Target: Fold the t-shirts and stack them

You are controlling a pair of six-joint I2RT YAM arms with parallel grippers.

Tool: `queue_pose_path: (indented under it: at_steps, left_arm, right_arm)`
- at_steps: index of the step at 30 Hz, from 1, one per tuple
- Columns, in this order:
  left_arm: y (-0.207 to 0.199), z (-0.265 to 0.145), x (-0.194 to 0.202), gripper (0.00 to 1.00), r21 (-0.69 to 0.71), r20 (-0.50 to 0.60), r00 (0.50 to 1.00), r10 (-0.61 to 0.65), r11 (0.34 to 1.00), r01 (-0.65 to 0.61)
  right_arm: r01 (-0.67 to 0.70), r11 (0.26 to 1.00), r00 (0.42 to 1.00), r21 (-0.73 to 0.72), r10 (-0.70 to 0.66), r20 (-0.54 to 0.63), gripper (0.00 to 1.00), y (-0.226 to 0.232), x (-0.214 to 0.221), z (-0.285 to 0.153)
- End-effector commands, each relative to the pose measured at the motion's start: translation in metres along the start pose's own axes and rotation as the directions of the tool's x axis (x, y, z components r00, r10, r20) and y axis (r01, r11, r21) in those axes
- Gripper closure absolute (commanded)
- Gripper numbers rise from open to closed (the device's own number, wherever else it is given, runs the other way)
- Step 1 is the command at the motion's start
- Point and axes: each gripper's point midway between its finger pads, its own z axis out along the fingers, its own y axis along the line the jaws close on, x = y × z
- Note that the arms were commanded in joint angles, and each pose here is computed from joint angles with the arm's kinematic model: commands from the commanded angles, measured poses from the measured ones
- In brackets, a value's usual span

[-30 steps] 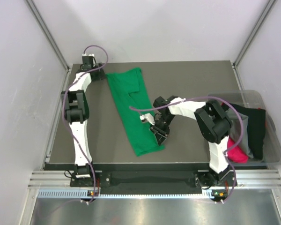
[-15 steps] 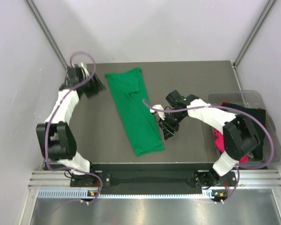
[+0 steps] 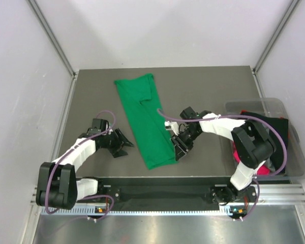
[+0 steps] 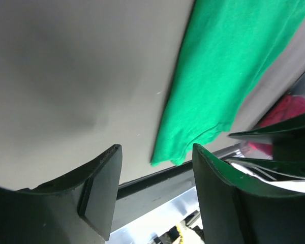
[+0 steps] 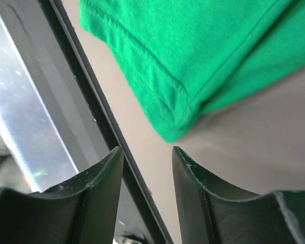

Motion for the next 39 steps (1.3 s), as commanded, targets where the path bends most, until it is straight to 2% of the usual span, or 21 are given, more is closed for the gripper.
queue_pose_path:
  at_steps: [1, 6, 10, 15, 20, 27, 36, 39]
  left_arm:
    - [-0.017, 0.001, -0.006, 0.38, 0.055, 0.016, 1.000, -0.011, 0.998, 0.010]
    - [-0.009, 0.013, 0.004, 0.42, 0.005, -0.028, 1.000, -0.013, 1.000, 0.013]
    - [-0.006, 0.022, 0.014, 0.51, -0.024, -0.060, 0.998, 0.003, 1.000, -0.005]
    - [-0.004, 0.034, 0.025, 0.53, -0.055, -0.102, 0.994, 0.025, 0.998, -0.031]
    - [-0.009, 0.042, 0.033, 0.53, -0.052, -0.128, 0.991, 0.041, 0.997, -0.048]
    - [-0.009, 0.051, 0.045, 0.53, -0.063, -0.164, 0.984, 0.072, 0.995, -0.084]
    - [-0.007, 0.059, 0.063, 0.63, -0.072, -0.211, 0.969, 0.129, 0.986, -0.148]
    - [-0.010, 0.061, 0.068, 0.62, -0.065, -0.221, 0.965, 0.143, 0.985, -0.161]
  right_arm:
    - [-0.066, 0.993, 0.997, -0.095, 0.070, 0.043, 0.56, 0.009, -0.009, 0.008]
    - [-0.125, 0.985, 0.991, -0.118, 0.130, 0.040, 0.55, 0.007, -0.010, 0.016]
    - [-0.158, 0.980, 0.985, -0.122, 0.165, 0.056, 0.56, -0.001, -0.013, 0.017]
    - [-0.204, 0.975, 0.975, -0.093, 0.211, 0.071, 0.56, -0.016, -0.014, 0.014]
    - [-0.221, 0.975, 0.972, -0.001, 0.220, 0.082, 0.56, -0.037, -0.009, 0.002]
    - [-0.239, 0.971, 0.968, -0.007, 0.239, 0.072, 0.56, -0.041, -0.008, 0.005]
    - [-0.271, 0.963, 0.962, -0.015, 0.271, 0.044, 0.56, -0.050, -0.008, 0.014]
    - [-0.269, 0.963, 0.962, -0.021, 0.270, 0.044, 0.56, -0.050, -0.009, 0.015]
